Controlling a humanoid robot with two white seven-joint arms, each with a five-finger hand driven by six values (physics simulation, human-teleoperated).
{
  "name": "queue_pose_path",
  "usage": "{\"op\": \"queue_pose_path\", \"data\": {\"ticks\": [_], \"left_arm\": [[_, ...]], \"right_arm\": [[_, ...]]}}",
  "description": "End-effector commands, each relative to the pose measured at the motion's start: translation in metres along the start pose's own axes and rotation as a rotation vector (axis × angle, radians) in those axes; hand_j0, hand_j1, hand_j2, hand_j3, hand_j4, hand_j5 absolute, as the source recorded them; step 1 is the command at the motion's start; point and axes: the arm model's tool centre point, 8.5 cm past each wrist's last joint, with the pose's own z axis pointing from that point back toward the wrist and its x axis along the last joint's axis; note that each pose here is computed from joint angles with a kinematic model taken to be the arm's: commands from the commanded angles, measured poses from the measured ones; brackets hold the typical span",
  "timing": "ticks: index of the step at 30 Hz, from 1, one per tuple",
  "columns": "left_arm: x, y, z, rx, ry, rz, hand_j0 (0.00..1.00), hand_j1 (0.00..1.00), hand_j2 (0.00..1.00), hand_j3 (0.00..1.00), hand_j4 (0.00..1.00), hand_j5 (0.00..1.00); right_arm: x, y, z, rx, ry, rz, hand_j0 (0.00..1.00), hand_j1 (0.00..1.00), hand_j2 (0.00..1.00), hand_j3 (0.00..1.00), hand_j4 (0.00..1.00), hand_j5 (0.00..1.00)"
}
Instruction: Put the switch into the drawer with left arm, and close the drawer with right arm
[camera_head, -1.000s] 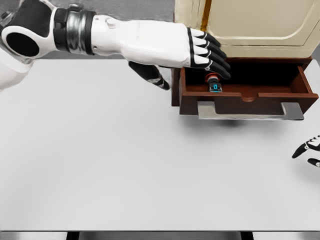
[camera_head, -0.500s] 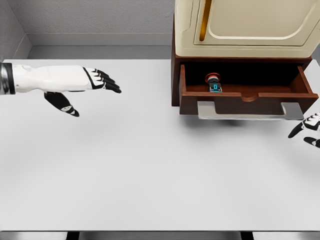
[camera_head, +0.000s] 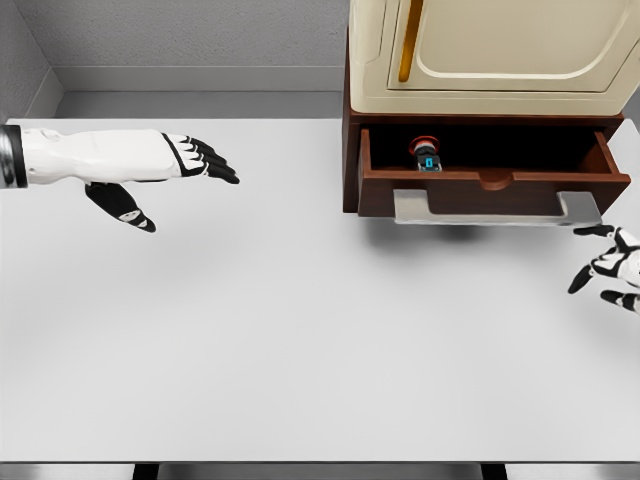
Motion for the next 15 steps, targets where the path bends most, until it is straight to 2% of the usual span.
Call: {"op": "queue_pose_path", "data": {"ticks": [1, 6, 15], "left_arm": [[0.000, 0.000, 0.000, 0.003, 0.000, 0.007, 1.00, 1.00, 1.00, 1.00, 1.00, 1.00], [-0.001, -0.001, -0.001, 0.003, -0.001, 0.009, 1.00, 1.00, 1.00, 1.00, 1.00, 1.00], [-0.001, -0.002, -0.001, 0.001, 0.000, 0.011, 1.00, 1.00, 1.00, 1.00, 1.00, 1.00]], "right_arm": [[0.011, 0.000, -0.006, -0.044, -0.082, -0.089, 0.53, 0.53, 0.53, 0.53, 0.53, 0.53], [0.012, 0.004, -0.009, -0.030, -0.086, -0.090, 0.53, 0.53, 0.53, 0.53, 0.53, 0.53], [0.010, -0.027, -0.008, -0.125, -0.105, -0.072, 0.51, 0.51, 0.51, 0.51, 0.51, 0.51]]}}
